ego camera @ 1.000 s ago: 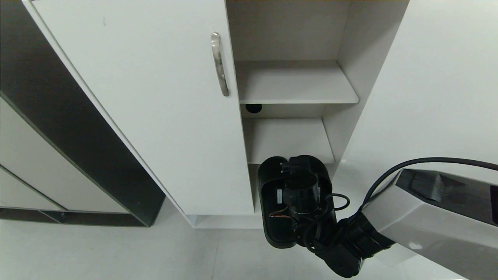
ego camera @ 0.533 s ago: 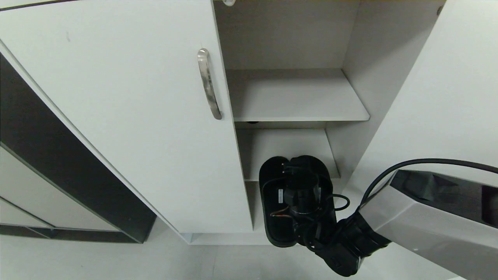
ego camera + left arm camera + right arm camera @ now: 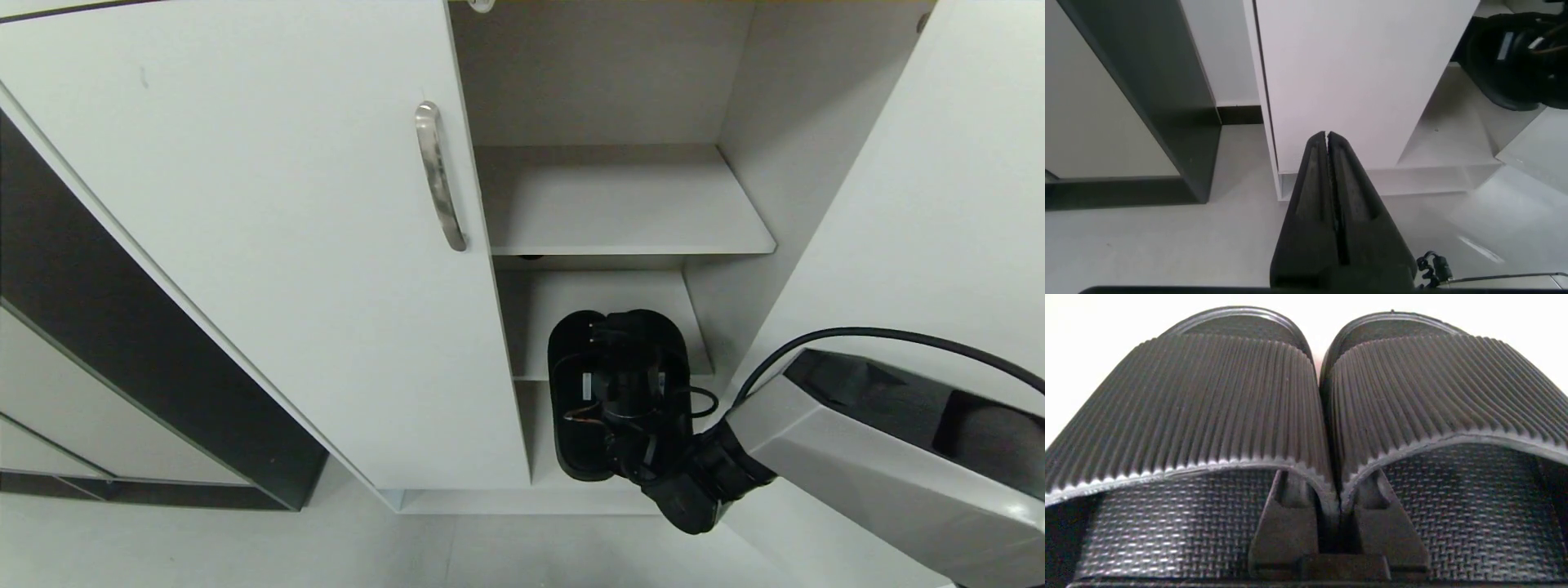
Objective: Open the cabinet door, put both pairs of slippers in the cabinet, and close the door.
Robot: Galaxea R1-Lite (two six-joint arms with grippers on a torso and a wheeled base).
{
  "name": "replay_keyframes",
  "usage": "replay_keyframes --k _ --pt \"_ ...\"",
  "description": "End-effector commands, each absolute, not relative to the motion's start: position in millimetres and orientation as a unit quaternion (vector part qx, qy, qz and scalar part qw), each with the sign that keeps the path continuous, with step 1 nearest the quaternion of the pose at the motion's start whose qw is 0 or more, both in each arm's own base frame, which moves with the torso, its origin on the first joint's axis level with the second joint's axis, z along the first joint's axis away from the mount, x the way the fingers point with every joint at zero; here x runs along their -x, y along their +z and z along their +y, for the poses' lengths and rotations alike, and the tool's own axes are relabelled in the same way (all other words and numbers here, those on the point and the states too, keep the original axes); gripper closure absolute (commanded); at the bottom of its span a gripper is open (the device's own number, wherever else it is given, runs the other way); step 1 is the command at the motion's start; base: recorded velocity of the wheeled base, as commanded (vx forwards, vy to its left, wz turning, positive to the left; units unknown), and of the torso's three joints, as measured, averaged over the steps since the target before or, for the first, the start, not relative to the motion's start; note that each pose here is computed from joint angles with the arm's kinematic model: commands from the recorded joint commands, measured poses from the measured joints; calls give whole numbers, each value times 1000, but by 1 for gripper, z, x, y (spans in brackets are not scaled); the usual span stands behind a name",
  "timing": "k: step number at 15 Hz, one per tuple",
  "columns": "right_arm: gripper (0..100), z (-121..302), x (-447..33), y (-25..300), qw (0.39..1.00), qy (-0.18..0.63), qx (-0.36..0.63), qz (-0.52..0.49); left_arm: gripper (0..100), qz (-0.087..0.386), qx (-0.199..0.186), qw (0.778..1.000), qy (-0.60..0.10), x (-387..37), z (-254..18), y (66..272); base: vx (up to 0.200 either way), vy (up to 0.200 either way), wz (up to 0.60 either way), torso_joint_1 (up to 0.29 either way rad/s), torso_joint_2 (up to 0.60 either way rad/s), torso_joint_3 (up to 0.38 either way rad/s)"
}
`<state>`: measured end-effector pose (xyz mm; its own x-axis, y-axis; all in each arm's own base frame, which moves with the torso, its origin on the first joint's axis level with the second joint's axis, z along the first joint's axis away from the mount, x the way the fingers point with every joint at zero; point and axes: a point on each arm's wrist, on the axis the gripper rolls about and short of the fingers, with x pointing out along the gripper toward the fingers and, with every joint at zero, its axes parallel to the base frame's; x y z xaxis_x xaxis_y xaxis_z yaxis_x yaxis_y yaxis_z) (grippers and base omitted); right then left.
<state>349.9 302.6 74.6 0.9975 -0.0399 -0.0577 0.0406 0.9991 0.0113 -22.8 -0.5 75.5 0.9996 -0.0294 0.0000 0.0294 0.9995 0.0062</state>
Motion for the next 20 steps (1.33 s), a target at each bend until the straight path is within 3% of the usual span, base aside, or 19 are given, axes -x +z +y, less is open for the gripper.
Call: replay_keyframes --k 1,10,18,19,20 --pt "100 305 -370 69 999 -32 -7 27 100 1 -3 1000 -15 23 -1 76 0 0 0 0 0 0" --pt "100 303 -427 88 998 -61 -25 7 100 1 -3 1000 -15 23 -1 76 0 0 0 0 0 0" --pt "100 295 -439 94 998 -55 -20 6 100 1 -2 1000 -15 23 -1 76 0 0 0 0 0 0" --pt "0 295 -439 94 998 -53 -20 7 100 1 -2 1000 -15 23 -1 76 0 0 0 0 0 0" --pt "0 295 -439 94 998 -53 -19 8 100 1 -2 1000 -15 23 -1 76 0 0 0 0 0 0"
